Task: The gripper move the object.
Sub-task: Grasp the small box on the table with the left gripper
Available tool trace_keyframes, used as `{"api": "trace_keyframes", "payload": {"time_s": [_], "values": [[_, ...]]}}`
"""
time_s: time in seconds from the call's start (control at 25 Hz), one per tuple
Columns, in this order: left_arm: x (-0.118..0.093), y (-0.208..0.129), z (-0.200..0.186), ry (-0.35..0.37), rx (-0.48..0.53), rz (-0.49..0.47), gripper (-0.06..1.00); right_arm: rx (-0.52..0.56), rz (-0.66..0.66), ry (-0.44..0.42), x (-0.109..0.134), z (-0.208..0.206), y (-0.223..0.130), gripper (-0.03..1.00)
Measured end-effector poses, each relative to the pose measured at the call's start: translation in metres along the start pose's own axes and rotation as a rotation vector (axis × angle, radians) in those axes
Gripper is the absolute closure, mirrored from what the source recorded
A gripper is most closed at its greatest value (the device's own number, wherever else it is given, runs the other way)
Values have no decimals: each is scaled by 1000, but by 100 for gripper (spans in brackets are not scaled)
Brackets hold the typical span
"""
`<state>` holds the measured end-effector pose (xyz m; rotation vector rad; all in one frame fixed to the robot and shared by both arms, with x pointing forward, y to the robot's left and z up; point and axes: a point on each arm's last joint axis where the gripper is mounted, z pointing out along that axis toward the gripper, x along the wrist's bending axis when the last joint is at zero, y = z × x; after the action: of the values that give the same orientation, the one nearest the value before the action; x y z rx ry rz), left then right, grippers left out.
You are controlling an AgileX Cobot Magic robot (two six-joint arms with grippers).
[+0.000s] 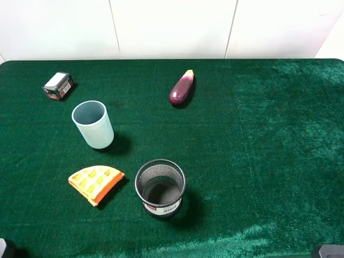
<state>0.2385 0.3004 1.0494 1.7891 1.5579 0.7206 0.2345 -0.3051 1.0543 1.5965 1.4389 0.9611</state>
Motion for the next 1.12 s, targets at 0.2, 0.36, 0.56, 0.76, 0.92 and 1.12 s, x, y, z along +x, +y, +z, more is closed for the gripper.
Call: {"api": "trace_keyframes", "payload": {"time_s": [0.2,0.36,0.56,0.76,0.92,1.12], "values": [[0,24,6,0,63,-1,-3,0,0,0,0,0,0,27],[0,44,12,1,106,-8,-3,0,0,0,0,0,0,27],[1,71,22,9,149,-4,-3,0,0,0,0,0,0,27],[4,96,34,42,190,-9,-3,0,0,0,0,0,0,27],[6,115,45,66,227,-16,-3,0,0,0,0,0,0,27],[10,139,60,109,266,6,-3,0,0,0,0,0,0,27]]}}
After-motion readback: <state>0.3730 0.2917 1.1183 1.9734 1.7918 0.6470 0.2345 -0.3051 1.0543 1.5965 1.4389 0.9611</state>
